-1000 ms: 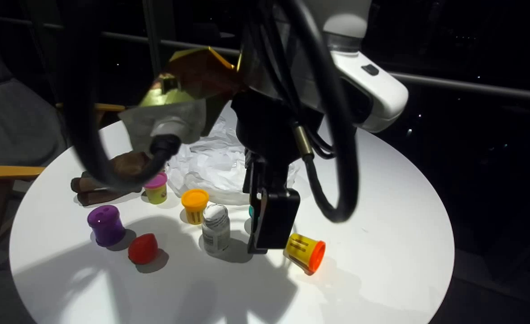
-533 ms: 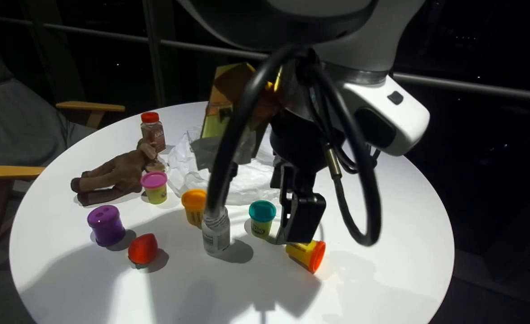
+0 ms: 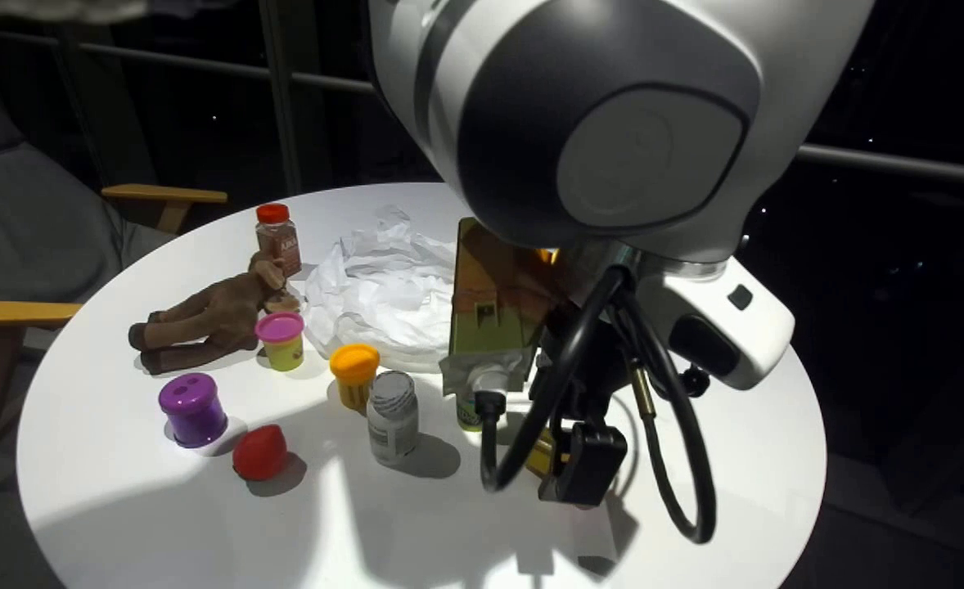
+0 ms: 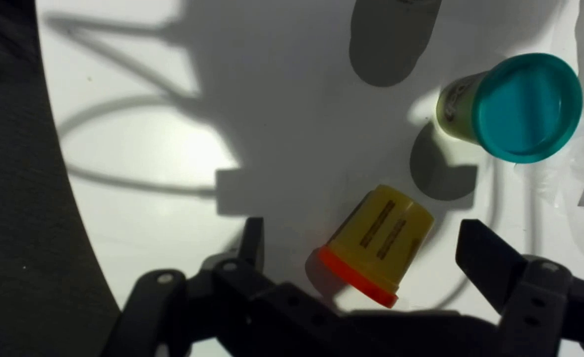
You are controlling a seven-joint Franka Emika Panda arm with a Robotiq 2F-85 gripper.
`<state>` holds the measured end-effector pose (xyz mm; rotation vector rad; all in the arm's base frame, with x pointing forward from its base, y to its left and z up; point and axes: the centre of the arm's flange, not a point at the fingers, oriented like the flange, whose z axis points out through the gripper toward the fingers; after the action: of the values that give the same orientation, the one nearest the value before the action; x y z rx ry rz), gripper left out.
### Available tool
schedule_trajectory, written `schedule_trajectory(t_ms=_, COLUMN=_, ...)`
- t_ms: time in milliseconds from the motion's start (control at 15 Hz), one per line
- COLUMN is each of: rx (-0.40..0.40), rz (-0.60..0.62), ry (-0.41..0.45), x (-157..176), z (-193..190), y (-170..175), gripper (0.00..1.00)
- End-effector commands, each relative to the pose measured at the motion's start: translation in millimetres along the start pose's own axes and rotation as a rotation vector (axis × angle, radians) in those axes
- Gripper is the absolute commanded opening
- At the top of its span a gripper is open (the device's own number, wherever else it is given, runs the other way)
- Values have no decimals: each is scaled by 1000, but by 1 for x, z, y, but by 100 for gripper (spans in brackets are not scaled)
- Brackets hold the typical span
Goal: Put all the objects on the table into the white plastic bag
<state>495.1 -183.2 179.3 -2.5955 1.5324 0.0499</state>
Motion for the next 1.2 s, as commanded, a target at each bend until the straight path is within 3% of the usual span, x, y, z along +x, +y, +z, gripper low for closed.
schedule_trajectory(t_ms=0, rx=33, rz=20, ry=20, x=23, z=15, y=-11, gripper=100)
schedule_trajectory(t_ms=267, rx=37, rz=50, ry=18, x=38, z=29, y=-16, gripper=100)
schedule_trajectory(t_ms=333, rx=35, rz=55, ry=13, x=41, z=32, y=-17, gripper=96)
schedule_trajectory(t_ms=400, rx=34, rz=59, ry=10, x=43, z=34, y=-17, gripper=72)
schedule_trajectory(t_ms=533, rx=27, rz=61, ry=5, x=43, z=36, y=-16, gripper=69)
schedule_trajectory(t_ms=867, rx=9, rz=53, ry=-16, x=30, z=36, y=-7, gripper=26)
schedule_trajectory(t_ms=1133, rx=14, rz=57, ry=-12, x=24, z=28, y=-8, gripper=23)
